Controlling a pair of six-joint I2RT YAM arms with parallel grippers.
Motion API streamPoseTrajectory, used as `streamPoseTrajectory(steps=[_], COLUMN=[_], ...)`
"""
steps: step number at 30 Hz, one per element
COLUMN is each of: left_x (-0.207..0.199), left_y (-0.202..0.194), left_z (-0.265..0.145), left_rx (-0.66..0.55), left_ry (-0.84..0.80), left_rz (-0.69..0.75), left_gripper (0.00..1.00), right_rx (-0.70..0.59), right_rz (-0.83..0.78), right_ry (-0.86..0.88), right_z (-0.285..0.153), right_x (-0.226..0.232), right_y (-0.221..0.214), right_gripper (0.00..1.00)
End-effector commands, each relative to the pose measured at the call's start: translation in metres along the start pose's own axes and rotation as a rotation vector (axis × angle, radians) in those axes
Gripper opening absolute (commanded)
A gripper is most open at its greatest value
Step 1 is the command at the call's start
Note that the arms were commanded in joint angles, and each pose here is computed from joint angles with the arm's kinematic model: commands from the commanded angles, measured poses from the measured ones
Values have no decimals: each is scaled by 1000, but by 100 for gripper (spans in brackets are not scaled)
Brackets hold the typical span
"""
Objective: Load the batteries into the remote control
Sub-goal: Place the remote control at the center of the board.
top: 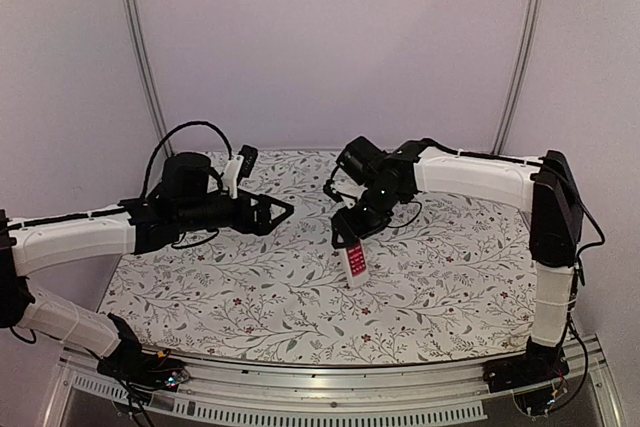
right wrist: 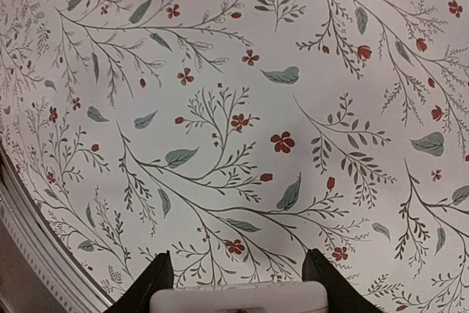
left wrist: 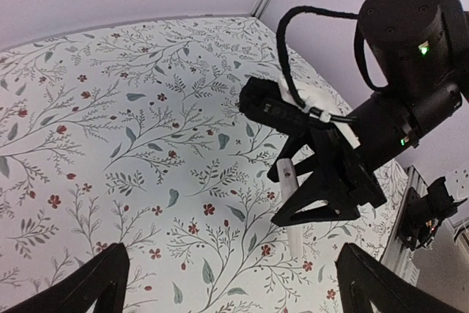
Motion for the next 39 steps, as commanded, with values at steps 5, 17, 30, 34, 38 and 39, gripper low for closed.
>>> streamPoseTrajectory(steps=[5, 17, 30, 34, 38, 39], left_x=[19, 26, 28, 28, 28, 28], left_y=[-12, -16, -21, -22, -21, -20], left_z=[-7, -3, 3, 4, 4, 3], left_rx=[3, -1, 11, 21, 18, 15], left_ry=[75, 88, 76, 78, 81, 81], left_rz=[-8, -9, -24, -26, -29, -28], left_gripper=[100, 100, 100, 100, 100, 99], right_rx=[257, 318, 305, 313, 319, 318], right_rz=[-23, -10, 45, 46, 48, 47], right_ry=[-137, -164, -211, -211, -218, -222], right_z=[51, 93, 116, 122, 127, 127], right_x=[-19, -29, -46, -47, -49, -50], right_y=[-29, -28, -22, -25, -28, -28], right_gripper=[23, 49, 53, 56, 61, 61])
Point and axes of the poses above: each gripper's point midway between its finger pads, its own z axis out along the fingers, its own x axis along the line the jaws close on, y = z × x, the point moved 4 cm from there along -z, back along the fingers, and after that the axes turned 8 degrees about -z, right-handed, at the moved point
